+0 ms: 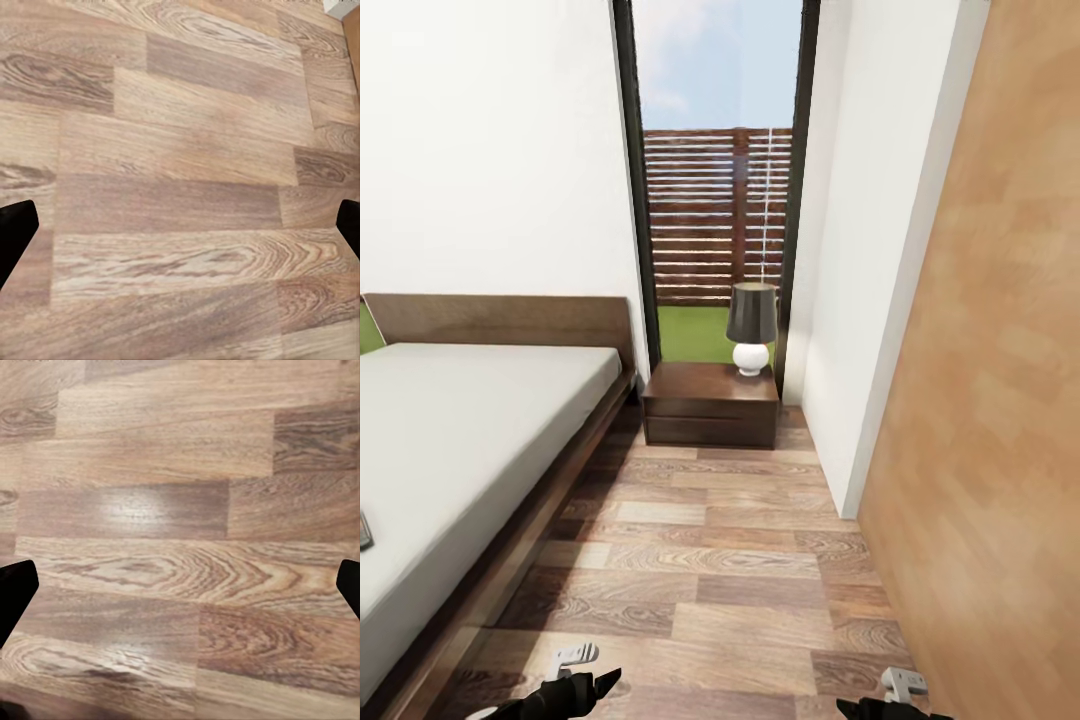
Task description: In the bedroom, move the book from the bed onto either nightstand, and place the two sandals side by side next to the bed.
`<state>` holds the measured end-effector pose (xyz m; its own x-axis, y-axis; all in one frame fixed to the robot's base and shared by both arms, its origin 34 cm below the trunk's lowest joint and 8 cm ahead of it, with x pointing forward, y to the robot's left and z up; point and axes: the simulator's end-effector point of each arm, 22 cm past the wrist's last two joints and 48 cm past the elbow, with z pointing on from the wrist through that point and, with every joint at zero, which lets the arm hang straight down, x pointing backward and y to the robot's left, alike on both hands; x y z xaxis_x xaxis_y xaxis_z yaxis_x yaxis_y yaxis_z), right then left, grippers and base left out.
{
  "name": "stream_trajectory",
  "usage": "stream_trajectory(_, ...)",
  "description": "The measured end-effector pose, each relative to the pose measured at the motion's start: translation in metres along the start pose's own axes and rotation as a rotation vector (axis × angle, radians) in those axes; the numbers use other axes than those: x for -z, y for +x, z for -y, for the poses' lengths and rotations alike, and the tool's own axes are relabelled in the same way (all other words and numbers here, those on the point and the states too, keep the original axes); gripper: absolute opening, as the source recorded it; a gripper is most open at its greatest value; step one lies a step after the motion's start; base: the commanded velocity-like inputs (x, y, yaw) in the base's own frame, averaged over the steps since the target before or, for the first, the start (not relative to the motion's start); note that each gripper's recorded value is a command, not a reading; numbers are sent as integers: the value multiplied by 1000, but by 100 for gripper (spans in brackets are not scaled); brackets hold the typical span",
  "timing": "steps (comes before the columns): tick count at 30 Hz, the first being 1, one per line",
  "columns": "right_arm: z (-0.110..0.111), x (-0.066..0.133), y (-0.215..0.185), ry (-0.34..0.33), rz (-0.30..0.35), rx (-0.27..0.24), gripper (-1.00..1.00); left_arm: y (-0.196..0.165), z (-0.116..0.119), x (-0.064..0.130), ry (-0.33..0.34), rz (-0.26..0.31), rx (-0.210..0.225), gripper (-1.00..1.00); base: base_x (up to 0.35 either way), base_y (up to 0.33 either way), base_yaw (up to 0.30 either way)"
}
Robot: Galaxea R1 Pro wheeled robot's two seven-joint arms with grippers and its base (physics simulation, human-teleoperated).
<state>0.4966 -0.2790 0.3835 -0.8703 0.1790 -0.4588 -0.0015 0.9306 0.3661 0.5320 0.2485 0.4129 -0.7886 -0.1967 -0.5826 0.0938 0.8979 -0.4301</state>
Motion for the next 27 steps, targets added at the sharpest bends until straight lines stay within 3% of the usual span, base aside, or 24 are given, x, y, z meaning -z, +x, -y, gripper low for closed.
stream_trajectory(27,-20,40,-32,0,-2,-1,100,-39,23,32,0,-1,1,100,0,0,0)
